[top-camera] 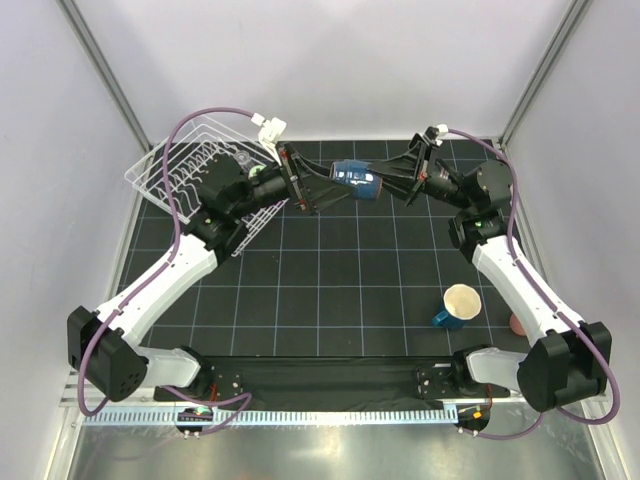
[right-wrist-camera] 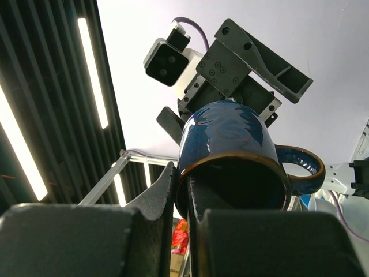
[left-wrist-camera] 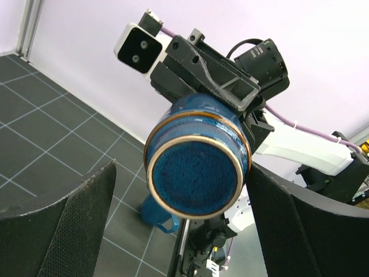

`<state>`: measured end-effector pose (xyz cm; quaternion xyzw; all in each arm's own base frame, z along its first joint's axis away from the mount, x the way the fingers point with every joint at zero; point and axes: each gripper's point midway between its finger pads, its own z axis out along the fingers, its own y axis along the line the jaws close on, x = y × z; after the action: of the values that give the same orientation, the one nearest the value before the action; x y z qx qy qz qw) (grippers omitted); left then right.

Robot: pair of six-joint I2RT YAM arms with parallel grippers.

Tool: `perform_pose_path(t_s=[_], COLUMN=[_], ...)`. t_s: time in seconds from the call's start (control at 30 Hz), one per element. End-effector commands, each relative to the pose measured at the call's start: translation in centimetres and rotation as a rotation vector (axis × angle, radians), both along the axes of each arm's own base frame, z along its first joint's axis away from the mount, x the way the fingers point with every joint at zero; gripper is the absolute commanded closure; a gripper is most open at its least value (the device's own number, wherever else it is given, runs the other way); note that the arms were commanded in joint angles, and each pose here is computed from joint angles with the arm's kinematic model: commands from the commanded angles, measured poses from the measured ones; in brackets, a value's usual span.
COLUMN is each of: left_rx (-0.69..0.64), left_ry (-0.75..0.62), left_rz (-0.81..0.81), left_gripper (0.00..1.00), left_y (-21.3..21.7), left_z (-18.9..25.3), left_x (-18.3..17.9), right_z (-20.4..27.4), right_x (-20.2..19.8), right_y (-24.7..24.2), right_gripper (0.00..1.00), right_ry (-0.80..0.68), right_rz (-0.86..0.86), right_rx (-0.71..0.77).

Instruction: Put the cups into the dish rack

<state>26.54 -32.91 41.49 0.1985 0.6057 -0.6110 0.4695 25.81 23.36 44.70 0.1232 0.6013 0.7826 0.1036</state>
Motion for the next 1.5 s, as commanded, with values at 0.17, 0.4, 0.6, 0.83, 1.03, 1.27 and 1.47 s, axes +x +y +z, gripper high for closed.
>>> perform_pose_path(t_s=[0.17,0.4,0.6,0.83,1.03,1.27,1.47], left_rx=[-0.071,-0.088,-0.084,-0.074,-0.03,-0.016,-0.033], left_ry=[-0.098,-0.095,-0.095,-0.066,-0.078,-0.077,-0.081], left_rz=[-0.019,-0.042,-0.062,-0.103,-0.103,-0.14,-0.141], left_gripper=[0.14,0.19,0.35,0.34,0.27,0.34,0.73], left_y=[0.3,0.3,0.3,0.0,0.4,0.2,0.1], left_z=[3.7,3.9,3.8,3.2,2.4,2.1,3.0], left_x=[-1.0,-1.5,-1.9,-2.4,-2.9,-3.4,-3.2], right_z=[3.8,3.6,3.4,3.5,3.5,3.1,2.9], right_x=[-1.9,-1.8,-1.5,-1.2,-1.1,-0.8,-0.8], right_y=[0.5,1.3,1.7,1.8,1.7,1.9,2.0], right_gripper=[0.96,0.96,0.96,0.96,0.96,0.96,0.96], right_ry=[0.234,0.247,0.254,0.247,0.251,0.262,0.254], right_rz=[0.128,0.142,0.145,0.142,0.142,0.143,0.146], right_rx=[0.154,0.158,0.161,0.174,0.183,0.179,0.165])
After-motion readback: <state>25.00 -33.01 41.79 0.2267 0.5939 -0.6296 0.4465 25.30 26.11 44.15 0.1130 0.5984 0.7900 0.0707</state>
